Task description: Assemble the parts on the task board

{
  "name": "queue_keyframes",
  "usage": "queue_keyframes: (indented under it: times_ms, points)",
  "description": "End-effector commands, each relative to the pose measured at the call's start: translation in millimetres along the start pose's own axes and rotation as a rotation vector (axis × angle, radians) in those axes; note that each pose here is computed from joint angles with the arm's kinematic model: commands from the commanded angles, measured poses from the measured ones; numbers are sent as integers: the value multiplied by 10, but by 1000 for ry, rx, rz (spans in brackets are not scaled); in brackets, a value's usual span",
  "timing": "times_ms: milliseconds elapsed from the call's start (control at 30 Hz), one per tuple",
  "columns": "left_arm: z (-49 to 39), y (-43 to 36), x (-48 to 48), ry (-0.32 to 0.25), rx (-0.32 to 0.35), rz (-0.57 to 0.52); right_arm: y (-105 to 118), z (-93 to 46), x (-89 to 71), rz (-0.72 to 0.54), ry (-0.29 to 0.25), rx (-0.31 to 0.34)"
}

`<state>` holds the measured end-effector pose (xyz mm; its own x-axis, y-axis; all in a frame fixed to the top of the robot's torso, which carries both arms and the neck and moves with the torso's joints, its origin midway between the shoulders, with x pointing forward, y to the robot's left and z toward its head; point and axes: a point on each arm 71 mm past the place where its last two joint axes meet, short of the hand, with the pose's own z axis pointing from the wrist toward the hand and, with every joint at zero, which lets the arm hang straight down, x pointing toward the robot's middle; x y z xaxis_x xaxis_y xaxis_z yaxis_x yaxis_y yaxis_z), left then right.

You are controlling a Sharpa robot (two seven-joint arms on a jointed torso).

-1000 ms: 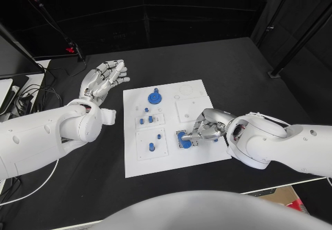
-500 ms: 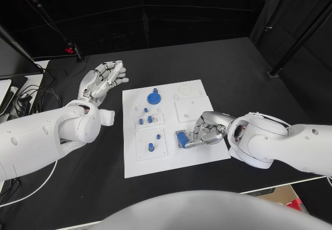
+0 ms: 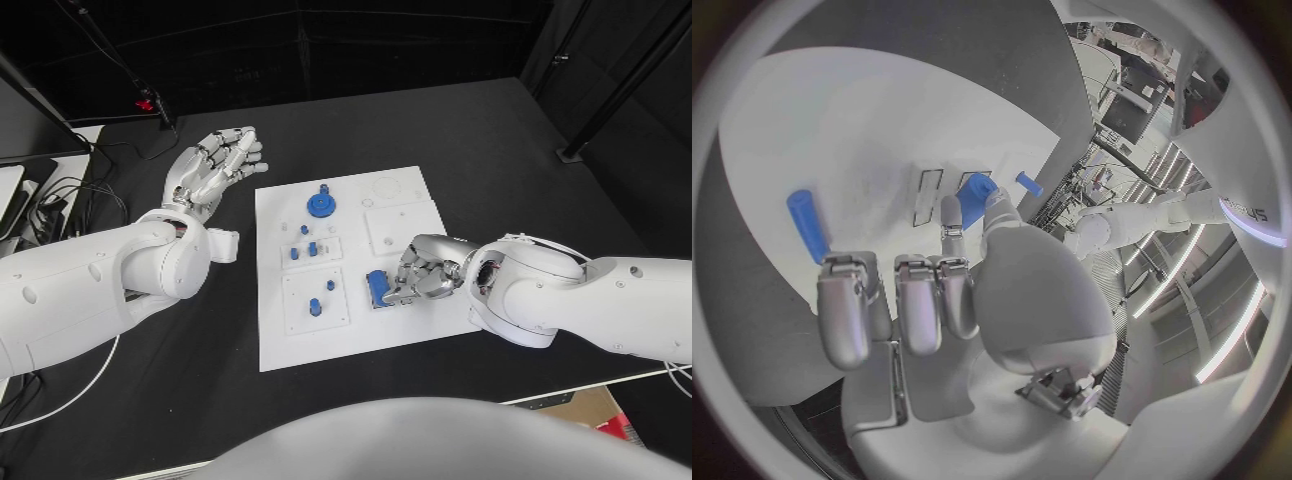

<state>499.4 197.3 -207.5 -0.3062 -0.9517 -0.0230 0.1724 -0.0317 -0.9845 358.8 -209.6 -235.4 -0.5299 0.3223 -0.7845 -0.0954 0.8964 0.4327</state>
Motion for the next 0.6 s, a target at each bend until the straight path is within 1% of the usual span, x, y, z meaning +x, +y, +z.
queue_keyframes:
  times_ms: [33, 233, 433, 533, 600]
  points:
    - [3, -55, 9, 8, 65, -7, 7, 11, 12, -20, 9, 5]
    - [4, -54, 9, 8, 65, -7, 25, 34, 40, -34, 27, 16]
    - [4, -54, 11, 9, 65, -8, 35, 42, 52, -46, 29, 20]
    - [5, -53, 11, 9, 64, -8, 36, 37, 47, -44, 21, 16]
    - [5, -53, 12, 9, 64, -8, 34, 26, 32, -35, 1, 8]
